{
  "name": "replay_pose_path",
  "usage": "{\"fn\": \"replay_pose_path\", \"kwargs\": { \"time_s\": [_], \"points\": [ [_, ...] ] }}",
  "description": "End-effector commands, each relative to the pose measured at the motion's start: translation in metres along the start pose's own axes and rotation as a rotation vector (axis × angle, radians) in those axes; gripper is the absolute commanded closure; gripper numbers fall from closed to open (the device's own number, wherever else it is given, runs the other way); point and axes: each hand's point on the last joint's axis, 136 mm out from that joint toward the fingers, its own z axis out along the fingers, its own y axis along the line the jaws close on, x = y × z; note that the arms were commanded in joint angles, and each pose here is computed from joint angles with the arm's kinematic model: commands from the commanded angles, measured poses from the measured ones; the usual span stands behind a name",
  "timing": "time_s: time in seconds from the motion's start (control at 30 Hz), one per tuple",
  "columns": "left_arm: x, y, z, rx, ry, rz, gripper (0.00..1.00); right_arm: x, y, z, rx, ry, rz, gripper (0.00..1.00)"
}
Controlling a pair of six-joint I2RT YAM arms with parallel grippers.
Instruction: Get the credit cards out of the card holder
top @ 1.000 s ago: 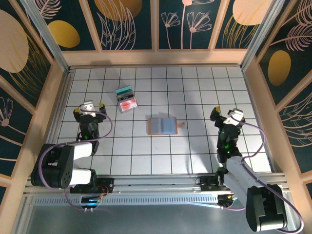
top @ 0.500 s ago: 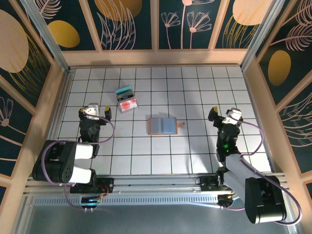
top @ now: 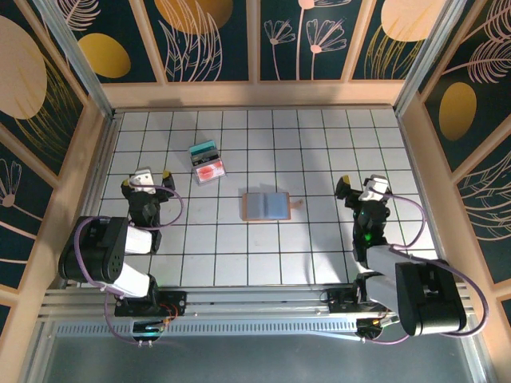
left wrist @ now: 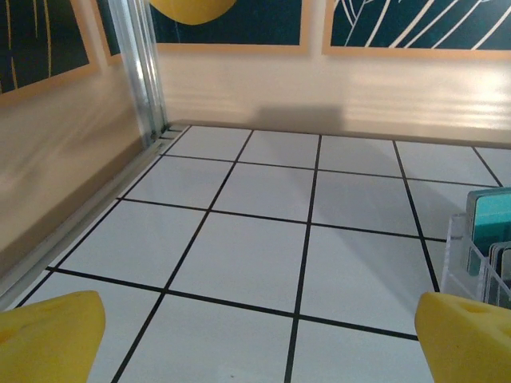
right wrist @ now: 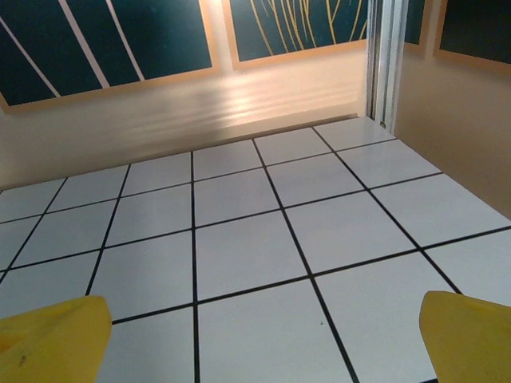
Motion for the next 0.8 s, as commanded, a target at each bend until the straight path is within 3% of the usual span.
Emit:
{"fn": "replay_pose_path", "kwargs": {
  "time_s": [0.0, 0.1, 0.6, 0.77],
  "points": [
    [-0.012, 0.001, 0.004, -0.004, -0.038, -0.044, 0.01, -0.017, 0.003, 0.004, -0.036, -0.079, -0.018, 0.01],
    [-0.014, 0.011, 0.001, -0.057, -0.056, -0.068, 0.01, -0.013, -0.001, 0.01, -0.054, -0.075, -0.01, 0.01],
    [-0.014, 0.012, 0.0, -0.058, -0.056, -0.067, 0.01, 0.0, -0.011, 0.03, -0.108, -0.091, 0.038, 0.01],
    [-0.015, 0.011, 0.0, -0.057, -0.058, -0.067, 0.01, 0.009, 0.0, 0.045, -0.169, -0.009, 0.015, 0.01]
  ]
}}
